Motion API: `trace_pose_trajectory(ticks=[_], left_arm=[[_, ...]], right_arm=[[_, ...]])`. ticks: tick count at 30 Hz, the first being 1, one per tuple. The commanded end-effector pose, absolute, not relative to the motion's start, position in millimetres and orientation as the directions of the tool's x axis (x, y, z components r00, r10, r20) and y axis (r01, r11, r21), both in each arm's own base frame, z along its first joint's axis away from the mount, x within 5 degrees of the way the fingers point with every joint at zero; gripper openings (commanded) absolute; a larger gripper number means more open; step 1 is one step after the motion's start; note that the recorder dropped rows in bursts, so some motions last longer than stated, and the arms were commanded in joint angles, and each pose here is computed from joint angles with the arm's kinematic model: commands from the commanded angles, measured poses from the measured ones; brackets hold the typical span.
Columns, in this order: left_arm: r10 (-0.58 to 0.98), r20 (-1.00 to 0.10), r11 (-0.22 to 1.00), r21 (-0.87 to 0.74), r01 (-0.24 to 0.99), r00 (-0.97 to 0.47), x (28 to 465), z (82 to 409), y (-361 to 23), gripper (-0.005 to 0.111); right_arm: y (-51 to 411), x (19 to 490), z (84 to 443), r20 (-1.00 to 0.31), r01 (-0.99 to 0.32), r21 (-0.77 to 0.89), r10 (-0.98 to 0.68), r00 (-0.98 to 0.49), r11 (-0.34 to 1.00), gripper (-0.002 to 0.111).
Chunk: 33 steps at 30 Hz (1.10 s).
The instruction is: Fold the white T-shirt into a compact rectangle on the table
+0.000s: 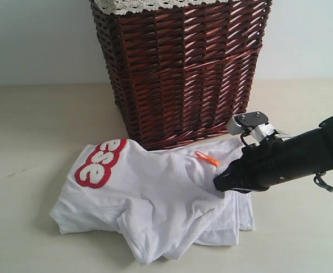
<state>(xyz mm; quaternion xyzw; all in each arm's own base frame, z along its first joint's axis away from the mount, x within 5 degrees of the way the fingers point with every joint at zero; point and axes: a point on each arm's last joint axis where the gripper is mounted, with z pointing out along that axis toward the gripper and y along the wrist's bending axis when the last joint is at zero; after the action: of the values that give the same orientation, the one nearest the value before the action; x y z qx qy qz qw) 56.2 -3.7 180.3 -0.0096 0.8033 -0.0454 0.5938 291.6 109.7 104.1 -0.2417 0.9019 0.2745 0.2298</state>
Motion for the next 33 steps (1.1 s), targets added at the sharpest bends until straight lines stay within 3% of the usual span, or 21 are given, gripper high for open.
trace_pose_trajectory(ticks=[1,7,11,18,21,23,26,29,33], left_arm=[[-0.080,-0.958,0.995,-0.094,0.038,-0.276,57,182,-4,0.000],[-0.080,-0.958,0.995,-0.094,0.038,-0.276,57,182,-4,0.000],[-0.080,-0.958,0.995,-0.094,0.038,-0.276,57,182,-4,0.000],[-0.080,-0.958,0.995,-0.094,0.038,-0.276,57,182,-4,0.000],[-0.080,-0.958,0.995,-0.094,0.038,-0.276,57,182,-4,0.000],[-0.080,-0.958,0.995,-0.094,0.038,-0.276,57,182,-4,0.000],[-0.080,-0.958,0.995,-0.094,0.038,-0.276,57,182,-4,0.000],[-0.080,-0.958,0.995,-0.094,0.038,-0.276,57,182,-4,0.000],[-0.080,-0.958,0.995,-0.094,0.038,-0.276,57,182,-4,0.000]], right_arm=[[101,302,105,-0.559,-0.523,0.264,-0.313,-0.768,0.811,0.000],[87,306,93,-0.519,-0.487,0.123,-0.362,-0.774,0.865,0.000],[88,307,117,-0.579,-0.491,0.104,-0.349,-0.737,0.865,0.000],[85,294,220,-0.809,-0.478,0.039,-0.253,-0.530,0.878,0.000],[77,256,300,-0.939,-0.462,-0.002,-0.161,-0.305,0.887,0.000],[72,227,325,-0.971,-0.460,-0.002,-0.111,-0.211,0.888,0.000],[61,184,318,-0.980,-0.426,0.095,0.009,-0.199,0.900,0.000],[45,127,270,-0.982,-0.396,0.008,-0.068,-0.178,0.918,0.000],[26,87,223,-0.985,-0.297,-0.051,-0.097,-0.141,0.954,0.000]])
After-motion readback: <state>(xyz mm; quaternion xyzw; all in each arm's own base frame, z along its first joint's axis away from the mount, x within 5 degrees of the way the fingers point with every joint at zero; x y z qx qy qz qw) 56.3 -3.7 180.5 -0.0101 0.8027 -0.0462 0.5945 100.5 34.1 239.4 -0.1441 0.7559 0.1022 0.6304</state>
